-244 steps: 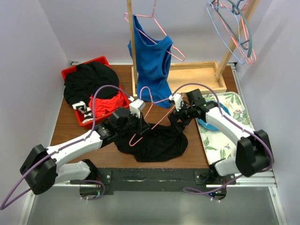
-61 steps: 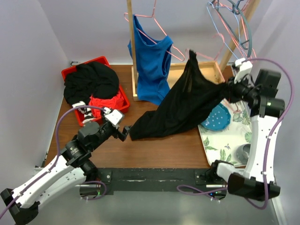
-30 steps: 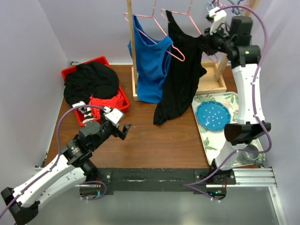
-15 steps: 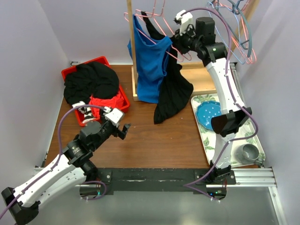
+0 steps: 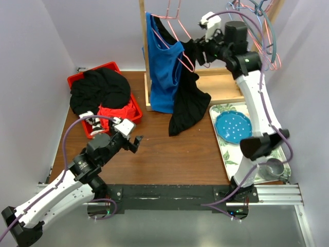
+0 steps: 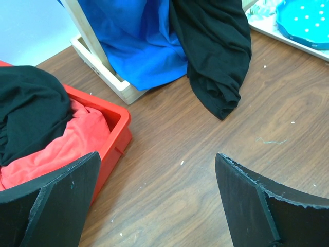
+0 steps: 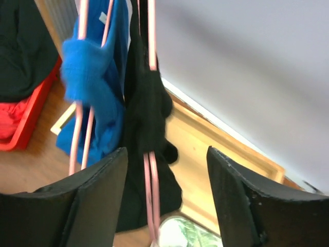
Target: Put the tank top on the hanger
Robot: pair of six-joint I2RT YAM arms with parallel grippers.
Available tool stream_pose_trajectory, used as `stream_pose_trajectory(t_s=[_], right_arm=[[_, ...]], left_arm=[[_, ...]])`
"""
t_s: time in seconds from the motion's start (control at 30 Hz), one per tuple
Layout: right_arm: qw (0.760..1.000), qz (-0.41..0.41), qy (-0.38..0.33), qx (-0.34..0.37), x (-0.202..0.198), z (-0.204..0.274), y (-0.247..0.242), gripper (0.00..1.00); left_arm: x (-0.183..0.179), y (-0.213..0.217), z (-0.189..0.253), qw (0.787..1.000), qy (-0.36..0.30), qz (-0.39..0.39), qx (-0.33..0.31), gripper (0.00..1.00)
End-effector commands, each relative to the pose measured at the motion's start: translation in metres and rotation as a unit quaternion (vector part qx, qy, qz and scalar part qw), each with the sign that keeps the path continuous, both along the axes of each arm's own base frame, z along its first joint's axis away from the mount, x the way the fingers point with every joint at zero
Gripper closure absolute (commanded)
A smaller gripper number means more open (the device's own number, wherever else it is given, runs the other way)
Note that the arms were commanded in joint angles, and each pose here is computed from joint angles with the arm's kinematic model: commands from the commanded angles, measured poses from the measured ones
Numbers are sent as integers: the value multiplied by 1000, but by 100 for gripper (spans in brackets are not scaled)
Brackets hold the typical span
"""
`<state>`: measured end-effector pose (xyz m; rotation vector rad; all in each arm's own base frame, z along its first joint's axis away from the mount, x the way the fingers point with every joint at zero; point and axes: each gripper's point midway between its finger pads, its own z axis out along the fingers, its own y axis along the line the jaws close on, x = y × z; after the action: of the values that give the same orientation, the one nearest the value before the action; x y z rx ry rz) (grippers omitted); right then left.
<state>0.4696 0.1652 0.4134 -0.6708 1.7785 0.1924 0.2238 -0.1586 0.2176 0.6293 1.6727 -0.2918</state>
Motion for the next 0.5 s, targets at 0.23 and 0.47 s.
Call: stream_pose_trajectory(t_s=[0.23, 0.47], right_arm=[[998, -43, -35, 40, -122, 40, -81, 6], [999, -9, -13, 36, -187, 4, -89, 2]], left_arm=[[-1, -1, 23, 999, -27, -1, -37, 0], [-5, 1, 41, 996, -11, 14, -91, 0]])
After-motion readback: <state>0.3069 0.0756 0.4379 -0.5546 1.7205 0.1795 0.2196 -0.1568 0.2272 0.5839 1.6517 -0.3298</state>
